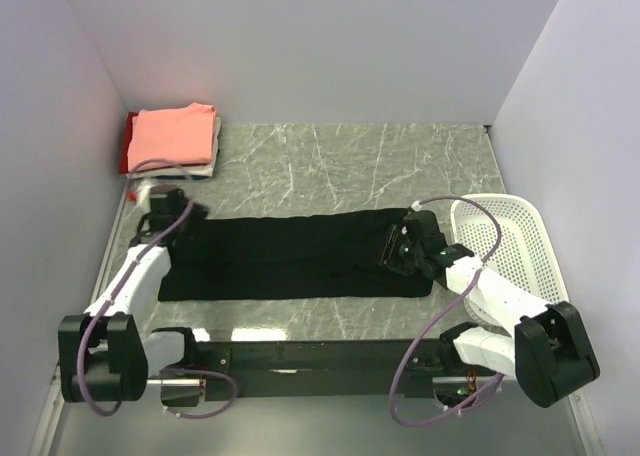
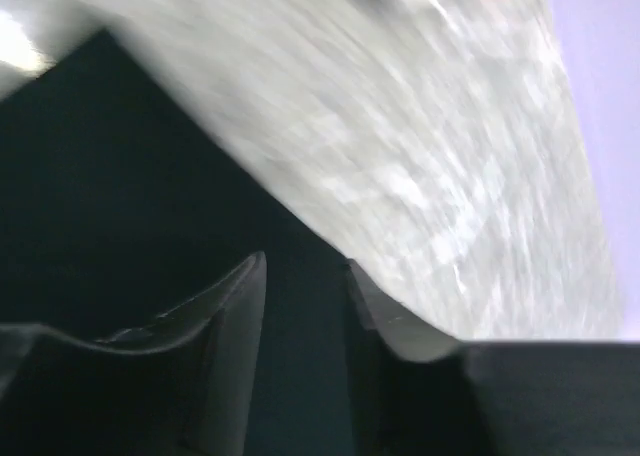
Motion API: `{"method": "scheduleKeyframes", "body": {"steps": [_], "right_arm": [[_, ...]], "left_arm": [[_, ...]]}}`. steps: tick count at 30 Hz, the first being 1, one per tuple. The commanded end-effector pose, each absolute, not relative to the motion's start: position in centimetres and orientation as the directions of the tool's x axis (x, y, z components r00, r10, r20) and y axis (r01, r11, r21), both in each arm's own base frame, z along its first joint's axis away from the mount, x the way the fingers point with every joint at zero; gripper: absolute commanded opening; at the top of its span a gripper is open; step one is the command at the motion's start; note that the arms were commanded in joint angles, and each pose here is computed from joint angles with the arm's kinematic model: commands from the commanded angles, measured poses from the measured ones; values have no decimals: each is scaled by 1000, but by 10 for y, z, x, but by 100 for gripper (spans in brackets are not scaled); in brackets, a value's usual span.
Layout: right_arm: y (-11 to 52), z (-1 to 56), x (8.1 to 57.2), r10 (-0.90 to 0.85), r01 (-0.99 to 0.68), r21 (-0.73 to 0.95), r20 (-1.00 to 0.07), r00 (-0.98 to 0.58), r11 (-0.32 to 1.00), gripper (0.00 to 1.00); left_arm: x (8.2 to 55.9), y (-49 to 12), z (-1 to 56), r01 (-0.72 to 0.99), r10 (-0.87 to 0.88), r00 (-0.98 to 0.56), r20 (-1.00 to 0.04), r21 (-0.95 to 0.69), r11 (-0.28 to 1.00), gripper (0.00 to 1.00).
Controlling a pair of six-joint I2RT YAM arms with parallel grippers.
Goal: Fold and stack the t-shirts
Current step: Fold the tshirt
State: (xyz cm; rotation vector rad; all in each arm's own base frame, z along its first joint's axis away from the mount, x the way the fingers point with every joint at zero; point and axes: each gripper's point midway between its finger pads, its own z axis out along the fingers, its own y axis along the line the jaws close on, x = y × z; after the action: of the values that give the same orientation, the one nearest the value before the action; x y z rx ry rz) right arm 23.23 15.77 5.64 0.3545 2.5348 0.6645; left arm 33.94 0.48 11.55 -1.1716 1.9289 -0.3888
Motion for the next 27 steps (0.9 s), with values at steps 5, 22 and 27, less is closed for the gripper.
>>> {"method": "scheduleKeyframes", "body": {"steps": [5,22,27], "right_arm": [[129,64,261,397,187,440,-452,-799,878,47],[124,52,286,390,203,415,-437,-810,887,45],[131,42,281,371,188,422,-408,-834,887,43]], "left_arm": [[345,-160,145,-49,-507,-604,-615,-606,794,50],[276,-346,97,351,-81,-827,-556,-623,699,50],[265,-358,88,367,-35,-841,-539,-618,695,49]]}}
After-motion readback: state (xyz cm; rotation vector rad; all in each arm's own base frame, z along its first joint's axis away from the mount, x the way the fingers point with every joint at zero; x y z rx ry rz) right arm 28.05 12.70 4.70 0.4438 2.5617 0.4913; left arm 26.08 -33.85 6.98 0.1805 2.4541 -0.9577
